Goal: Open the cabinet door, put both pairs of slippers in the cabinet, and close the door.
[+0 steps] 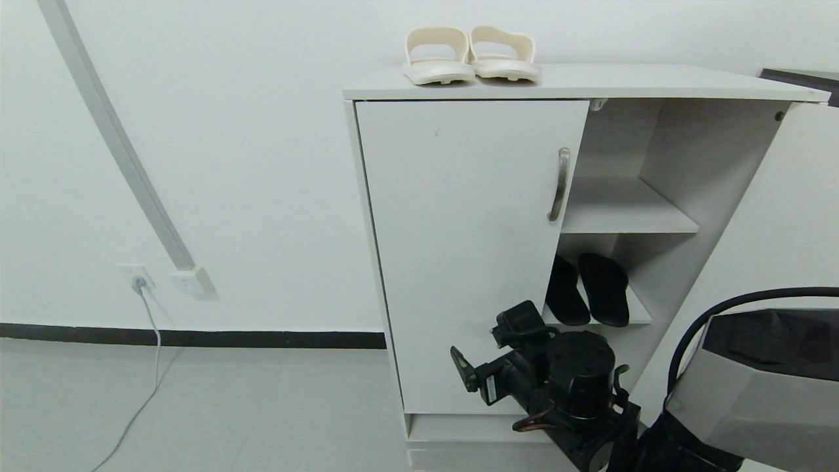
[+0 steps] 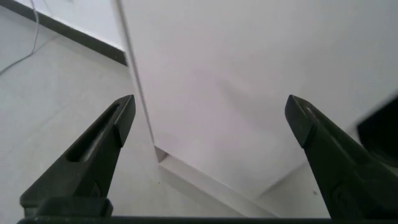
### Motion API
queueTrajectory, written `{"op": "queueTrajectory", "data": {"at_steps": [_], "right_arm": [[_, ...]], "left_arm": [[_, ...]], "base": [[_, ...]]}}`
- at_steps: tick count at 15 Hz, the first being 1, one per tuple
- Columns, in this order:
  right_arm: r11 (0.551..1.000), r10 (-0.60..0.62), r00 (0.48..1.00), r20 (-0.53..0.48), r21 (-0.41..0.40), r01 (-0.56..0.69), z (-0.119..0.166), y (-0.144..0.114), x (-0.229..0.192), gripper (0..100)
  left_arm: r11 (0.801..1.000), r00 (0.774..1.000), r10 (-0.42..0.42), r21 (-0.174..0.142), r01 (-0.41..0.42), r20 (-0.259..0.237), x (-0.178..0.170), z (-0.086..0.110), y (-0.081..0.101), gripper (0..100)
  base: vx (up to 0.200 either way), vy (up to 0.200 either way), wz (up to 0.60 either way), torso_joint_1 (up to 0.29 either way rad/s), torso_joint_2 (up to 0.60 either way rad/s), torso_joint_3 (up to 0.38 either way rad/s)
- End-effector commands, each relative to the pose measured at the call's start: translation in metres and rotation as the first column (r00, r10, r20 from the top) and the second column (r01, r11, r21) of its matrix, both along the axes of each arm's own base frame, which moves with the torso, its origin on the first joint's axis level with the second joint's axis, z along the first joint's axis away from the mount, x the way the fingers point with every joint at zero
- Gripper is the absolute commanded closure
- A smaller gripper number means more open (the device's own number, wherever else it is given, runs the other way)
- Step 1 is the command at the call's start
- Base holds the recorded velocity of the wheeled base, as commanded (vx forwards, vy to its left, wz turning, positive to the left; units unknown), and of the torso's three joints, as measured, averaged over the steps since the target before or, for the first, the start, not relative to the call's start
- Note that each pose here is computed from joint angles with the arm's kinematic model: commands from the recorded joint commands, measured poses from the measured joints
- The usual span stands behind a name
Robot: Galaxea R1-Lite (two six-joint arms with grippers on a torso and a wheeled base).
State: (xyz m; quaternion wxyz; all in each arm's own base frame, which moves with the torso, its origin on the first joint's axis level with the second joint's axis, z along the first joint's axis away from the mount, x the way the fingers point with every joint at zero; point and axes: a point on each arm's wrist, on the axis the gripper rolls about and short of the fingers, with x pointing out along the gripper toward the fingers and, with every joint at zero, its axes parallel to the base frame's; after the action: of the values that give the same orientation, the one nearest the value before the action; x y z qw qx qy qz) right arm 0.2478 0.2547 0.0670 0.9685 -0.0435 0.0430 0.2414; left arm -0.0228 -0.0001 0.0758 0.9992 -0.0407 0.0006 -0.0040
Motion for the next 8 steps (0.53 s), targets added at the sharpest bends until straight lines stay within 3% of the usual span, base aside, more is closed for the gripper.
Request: {"op": "queueTrajectory", "data": {"at_steps": [1, 7, 8], "right_arm": [[1.0, 0.0, 1.0, 0.0, -0.006, 0.0, -0.0009, -0.0001, 0.0003, 0], [1.0, 0.008, 1.0, 0.022, 0.002, -0.008, -0.0016, -0.0081, -0.0047, 0], [1.0, 0.009, 0.999, 0.036, -0.025, -0.008, -0.0022, -0.0091, -0.0043, 0]], "left_arm": [[1.0, 1.0, 0.0, 0.0, 0.0, -0.001, 0.0001, 0.0001, 0.0, 100], [1.0, 1.0, 0.0, -0.001, 0.0, -0.001, 0.0001, 0.0001, 0.0, 100], [1.0, 1.0, 0.0, -0.001, 0.0, -0.001, 0.0001, 0.0001, 0.0, 100]], "base": [[0.0, 0.0, 0.0, 0.0, 0.0, 0.0], [0.0, 0.0, 0.0, 0.0, 0.0, 0.0], [0.0, 0.0, 0.0, 0.0, 0.0, 0.0]]}}
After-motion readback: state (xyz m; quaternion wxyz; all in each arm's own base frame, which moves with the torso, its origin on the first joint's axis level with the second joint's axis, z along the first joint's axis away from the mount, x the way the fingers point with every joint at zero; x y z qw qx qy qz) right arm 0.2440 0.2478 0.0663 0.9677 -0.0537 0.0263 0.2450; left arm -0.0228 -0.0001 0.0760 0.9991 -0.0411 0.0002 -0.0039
